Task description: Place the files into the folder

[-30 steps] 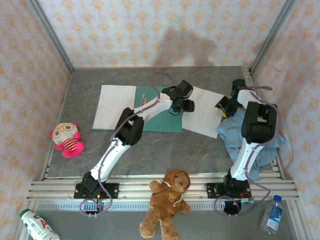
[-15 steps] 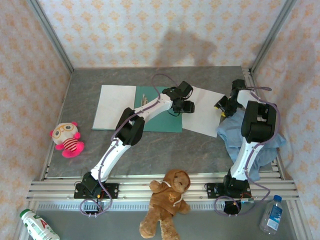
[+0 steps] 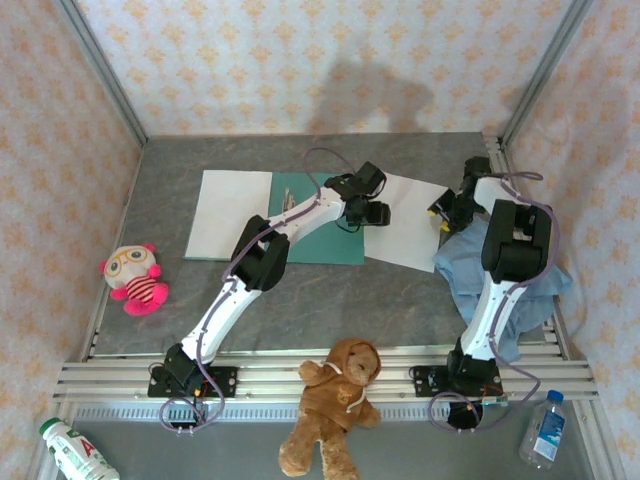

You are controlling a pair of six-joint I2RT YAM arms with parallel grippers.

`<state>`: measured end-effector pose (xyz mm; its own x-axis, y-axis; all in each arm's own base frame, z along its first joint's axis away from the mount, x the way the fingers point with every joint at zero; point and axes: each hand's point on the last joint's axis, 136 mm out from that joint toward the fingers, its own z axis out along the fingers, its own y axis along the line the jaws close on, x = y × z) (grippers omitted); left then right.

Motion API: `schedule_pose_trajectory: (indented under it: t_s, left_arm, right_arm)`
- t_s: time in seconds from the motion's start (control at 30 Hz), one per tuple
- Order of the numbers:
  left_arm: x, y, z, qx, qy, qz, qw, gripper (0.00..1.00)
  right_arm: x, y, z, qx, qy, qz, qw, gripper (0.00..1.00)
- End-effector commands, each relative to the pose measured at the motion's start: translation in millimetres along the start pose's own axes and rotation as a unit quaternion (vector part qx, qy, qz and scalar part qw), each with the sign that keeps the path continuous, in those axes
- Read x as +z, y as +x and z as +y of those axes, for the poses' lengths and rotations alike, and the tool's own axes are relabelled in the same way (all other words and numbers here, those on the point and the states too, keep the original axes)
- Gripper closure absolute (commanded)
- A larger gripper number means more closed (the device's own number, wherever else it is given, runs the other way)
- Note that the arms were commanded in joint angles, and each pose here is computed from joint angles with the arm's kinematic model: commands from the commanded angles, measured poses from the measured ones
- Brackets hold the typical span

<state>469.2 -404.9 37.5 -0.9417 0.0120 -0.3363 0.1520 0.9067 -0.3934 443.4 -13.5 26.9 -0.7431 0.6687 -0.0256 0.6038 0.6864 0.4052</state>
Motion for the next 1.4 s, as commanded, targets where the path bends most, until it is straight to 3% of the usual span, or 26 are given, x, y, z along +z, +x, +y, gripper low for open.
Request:
schedule_pose_trajectory:
  t_s: [0.0, 0.4, 0.73, 0.97, 1.37]
  left_arm:
    - [13.2, 9.4, 2.5, -0.008, -0.001, 0.016, 1.0, 0.38]
    - [13.0, 5.3, -5.3, -0.033, 0.023, 0.012, 0.999, 0.28]
    - [7.1, 1.5, -21.6, -0.05, 0.064, 0.009, 0.997, 0.27]
    - [4.2, 3.4, -15.5, -0.047, 0.049, 0.01, 0.998, 0.27]
    - [0.1, 1.4, -24.2, -0.052, 0.069, 0.007, 0.996, 0.19]
  right_arm:
    - [32.2, 8.3, 2.9, -0.004, 0.003, 0.024, 1.0, 0.56]
    - [35.5, -5.0, 18.9, -0.02, 0.002, 0.022, 1.0, 0.56]
    - [38.2, -12.7, 28.2, -0.031, 0.006, 0.021, 0.999, 0.56]
    - [33.7, -26.0, 28.9, -0.043, 0.031, 0.009, 0.999, 0.56]
    - [30.1, -22.4, 49.9, -0.034, -0.01, 0.021, 0.999, 0.56]
